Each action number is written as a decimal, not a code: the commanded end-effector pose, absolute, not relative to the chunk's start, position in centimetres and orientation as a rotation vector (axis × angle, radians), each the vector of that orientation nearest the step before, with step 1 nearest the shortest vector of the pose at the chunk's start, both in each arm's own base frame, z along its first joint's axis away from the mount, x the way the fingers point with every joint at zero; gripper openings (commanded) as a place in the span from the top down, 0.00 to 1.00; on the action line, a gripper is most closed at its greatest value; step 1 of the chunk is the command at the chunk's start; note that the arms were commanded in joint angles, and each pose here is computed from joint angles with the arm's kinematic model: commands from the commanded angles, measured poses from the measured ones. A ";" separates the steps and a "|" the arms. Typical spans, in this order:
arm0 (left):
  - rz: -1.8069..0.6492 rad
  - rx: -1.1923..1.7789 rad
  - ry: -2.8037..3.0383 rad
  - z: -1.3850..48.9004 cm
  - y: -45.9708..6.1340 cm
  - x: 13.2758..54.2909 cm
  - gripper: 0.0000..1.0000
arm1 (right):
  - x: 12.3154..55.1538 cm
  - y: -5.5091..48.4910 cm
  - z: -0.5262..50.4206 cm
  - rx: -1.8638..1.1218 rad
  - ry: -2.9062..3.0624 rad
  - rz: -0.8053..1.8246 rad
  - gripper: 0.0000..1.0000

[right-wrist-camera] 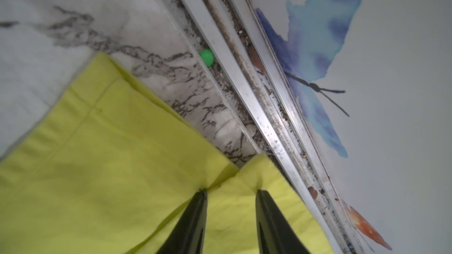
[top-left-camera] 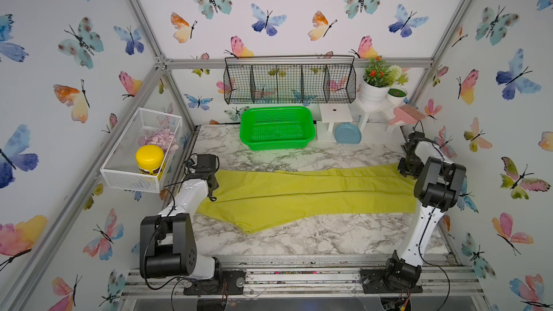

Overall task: Roll up the long pants
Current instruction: Fold the long pant at the center of the board.

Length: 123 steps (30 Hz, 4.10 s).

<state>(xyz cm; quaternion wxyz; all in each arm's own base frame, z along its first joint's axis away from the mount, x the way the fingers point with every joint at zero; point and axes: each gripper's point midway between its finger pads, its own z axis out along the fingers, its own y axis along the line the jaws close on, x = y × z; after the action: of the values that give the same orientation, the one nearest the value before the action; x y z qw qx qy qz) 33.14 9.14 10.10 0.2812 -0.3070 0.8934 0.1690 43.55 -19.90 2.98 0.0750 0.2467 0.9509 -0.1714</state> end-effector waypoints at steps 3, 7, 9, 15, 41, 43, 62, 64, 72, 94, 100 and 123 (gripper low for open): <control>0.497 -0.812 2.411 9.8 9.4 33.2 0.47 | 43.2 -19.8 1.8 0.746 2.886 -0.493 0.84; 0.498 -0.810 2.418 9.6 9.4 33.4 0.47 | 43.0 -19.6 1.8 0.746 2.886 -0.477 0.97; 0.502 -0.810 2.418 9.6 9.4 33.3 0.47 | 43.0 -19.5 1.8 0.746 2.887 -0.464 0.97; 0.496 -0.808 2.420 9.4 9.4 33.0 0.47 | 44.0 -18.7 3.7 0.754 2.826 -0.369 0.64; 0.472 -0.825 2.418 9.5 9.1 33.1 0.47 | 43.3 -18.8 1.2 0.785 2.868 -0.388 0.86; 0.470 -0.827 2.413 9.6 9.1 33.0 0.47 | 43.4 -18.7 1.5 0.786 2.863 -0.385 0.92; 0.473 -0.854 2.422 9.0 9.1 32.5 0.48 | 46.7 -20.1 9.4 0.753 2.676 -0.404 0.98; 0.476 -0.859 2.420 9.1 9.2 32.4 0.48 | 47.5 -20.2 9.6 0.751 2.670 -0.395 0.98; 0.493 -0.888 2.420 8.7 9.3 31.9 0.48 | 50.8 -20.6 9.6 0.733 2.647 -0.343 0.98; 0.421 -0.681 2.420 10.2 3.3 36.1 0.44 | 45.7 -16.4 10.6 0.806 2.586 -0.264 0.28; 0.403 -0.644 2.440 10.0 2.5 36.4 0.44 | 40.1 -17.0 7.3 1.003 2.546 -0.150 0.26; 0.429 -0.605 2.420 11.5 3.0 35.6 0.42 | 39.9 -18.3 -0.4 1.178 2.597 -0.031 0.26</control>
<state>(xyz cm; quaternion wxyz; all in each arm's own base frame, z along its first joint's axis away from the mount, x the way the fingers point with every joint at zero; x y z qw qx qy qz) 35.70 2.69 10.65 0.2982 -0.2299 0.9140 0.1512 39.08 -18.66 1.89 0.1615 0.4062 0.8987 -0.0345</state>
